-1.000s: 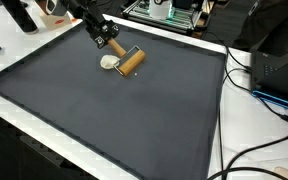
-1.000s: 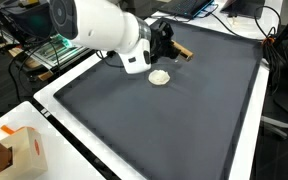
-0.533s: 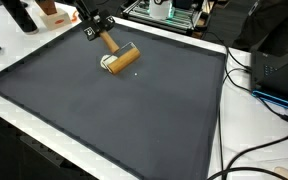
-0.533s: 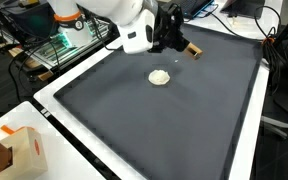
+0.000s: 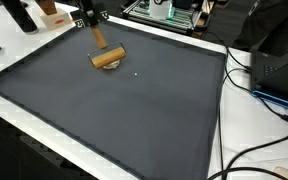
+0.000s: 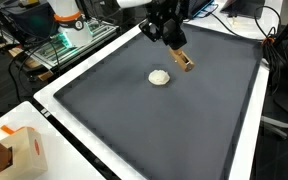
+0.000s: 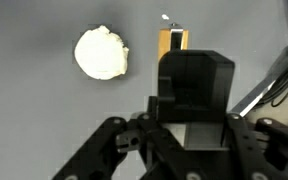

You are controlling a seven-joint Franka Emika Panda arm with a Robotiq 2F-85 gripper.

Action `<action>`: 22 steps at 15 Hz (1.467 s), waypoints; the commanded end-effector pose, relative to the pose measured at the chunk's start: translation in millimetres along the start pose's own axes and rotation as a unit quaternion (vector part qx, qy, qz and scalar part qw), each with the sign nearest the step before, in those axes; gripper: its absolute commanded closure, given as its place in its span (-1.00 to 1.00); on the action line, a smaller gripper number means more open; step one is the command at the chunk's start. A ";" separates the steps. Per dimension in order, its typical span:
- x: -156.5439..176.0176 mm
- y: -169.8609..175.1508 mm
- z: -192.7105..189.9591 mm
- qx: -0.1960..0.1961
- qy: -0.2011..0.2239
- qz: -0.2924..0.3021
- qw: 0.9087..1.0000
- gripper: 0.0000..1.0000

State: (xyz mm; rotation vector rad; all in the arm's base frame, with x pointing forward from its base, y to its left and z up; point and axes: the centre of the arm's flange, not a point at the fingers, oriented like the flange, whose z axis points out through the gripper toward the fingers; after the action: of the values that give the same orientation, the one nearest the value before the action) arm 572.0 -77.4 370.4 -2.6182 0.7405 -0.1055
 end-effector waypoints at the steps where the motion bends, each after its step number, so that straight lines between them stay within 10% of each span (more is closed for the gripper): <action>1: -19.9 -16.4 -15.6 -0.087 0.012 0.030 0.996 0.52; 7: -24.6 -30.1 -6.8 -0.224 0.020 0.033 0.974 0.52; 22: -14.4 -45.0 44.9 -0.474 0.114 0.088 0.869 0.52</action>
State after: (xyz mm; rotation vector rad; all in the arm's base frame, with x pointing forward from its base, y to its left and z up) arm 578.7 -20.8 357.8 -3.3947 1.2554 0.0234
